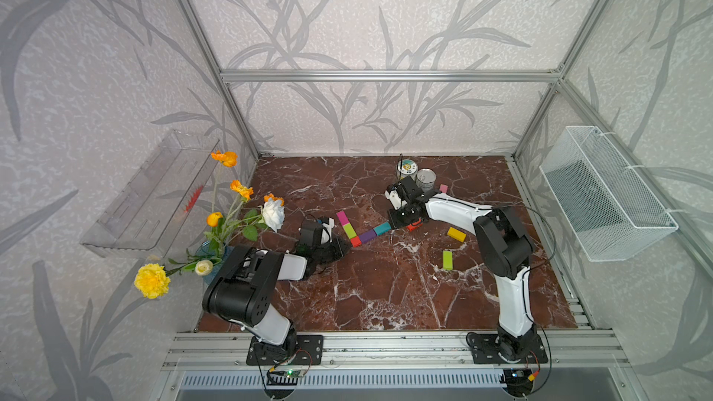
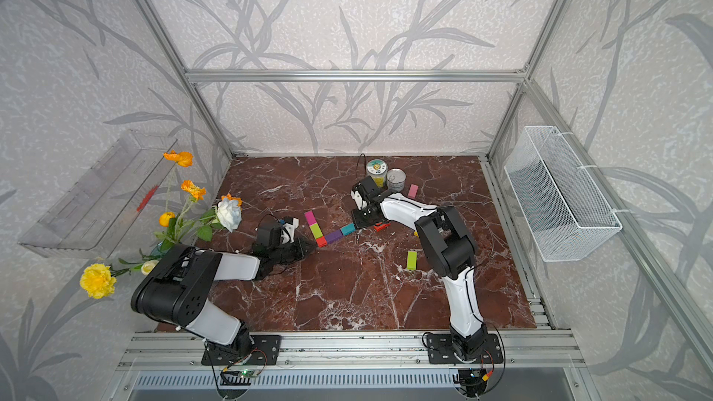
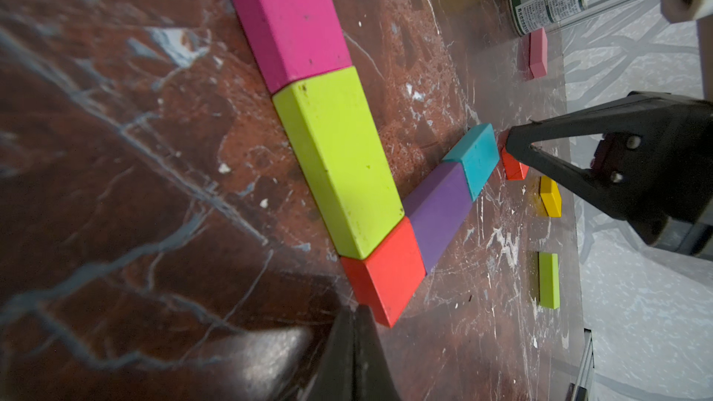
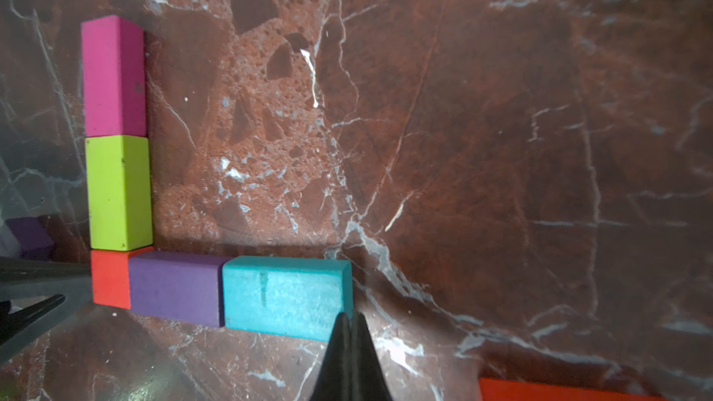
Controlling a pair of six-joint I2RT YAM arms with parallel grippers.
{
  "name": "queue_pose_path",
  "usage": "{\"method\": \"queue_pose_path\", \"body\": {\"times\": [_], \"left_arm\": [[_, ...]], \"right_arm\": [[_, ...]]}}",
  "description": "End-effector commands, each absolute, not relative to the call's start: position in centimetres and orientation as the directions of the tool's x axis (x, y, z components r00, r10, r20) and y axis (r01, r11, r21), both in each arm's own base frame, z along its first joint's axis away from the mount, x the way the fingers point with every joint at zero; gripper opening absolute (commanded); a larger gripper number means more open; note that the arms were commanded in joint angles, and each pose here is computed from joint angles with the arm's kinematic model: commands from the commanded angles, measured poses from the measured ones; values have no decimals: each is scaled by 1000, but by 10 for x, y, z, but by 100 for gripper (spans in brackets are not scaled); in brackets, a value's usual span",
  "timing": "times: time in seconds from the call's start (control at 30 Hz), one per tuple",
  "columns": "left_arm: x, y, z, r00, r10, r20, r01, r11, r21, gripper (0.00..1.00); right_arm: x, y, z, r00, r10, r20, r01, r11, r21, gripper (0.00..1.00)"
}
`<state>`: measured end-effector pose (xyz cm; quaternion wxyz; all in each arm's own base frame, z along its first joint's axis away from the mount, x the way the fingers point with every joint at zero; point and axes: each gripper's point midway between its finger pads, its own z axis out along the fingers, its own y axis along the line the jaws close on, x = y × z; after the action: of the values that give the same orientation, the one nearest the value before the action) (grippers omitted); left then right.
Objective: Assemble the letter v with building blocks
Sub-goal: Assemble the building block at the center of the board.
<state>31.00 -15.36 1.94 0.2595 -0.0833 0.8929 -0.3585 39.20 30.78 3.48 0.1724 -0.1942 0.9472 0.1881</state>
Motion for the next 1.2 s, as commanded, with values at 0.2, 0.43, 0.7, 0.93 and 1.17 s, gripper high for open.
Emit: {"method": "queue_pose_path", "body": {"times": [0.2, 0.43, 0.7, 0.93, 1.17], "left_arm": [[306, -153, 10, -868, -329, -373, 10, 738, -674, 0], [307, -154, 10, -867, -329, -373, 11, 737, -676, 0], [306, -149, 20, -854, -329, -402, 18, 755, -656, 0], [298, -134, 43, -800, -340, -494, 14, 813, -582, 26], [308, -149, 89, -740, -288, -607, 124, 830, -544, 48]], "right_arm": [[393, 310, 31, -879, -300, -372, -420, 855, 303, 1], [393, 309, 34, -875, -301, -379, -423, 857, 296, 1], [394, 298, 78, -813, -289, -505, -453, 859, 238, 5], [386, 270, 101, -790, -300, -535, -441, 884, 155, 33], [374, 243, 106, -806, -285, -518, -406, 904, 135, 56]]}}
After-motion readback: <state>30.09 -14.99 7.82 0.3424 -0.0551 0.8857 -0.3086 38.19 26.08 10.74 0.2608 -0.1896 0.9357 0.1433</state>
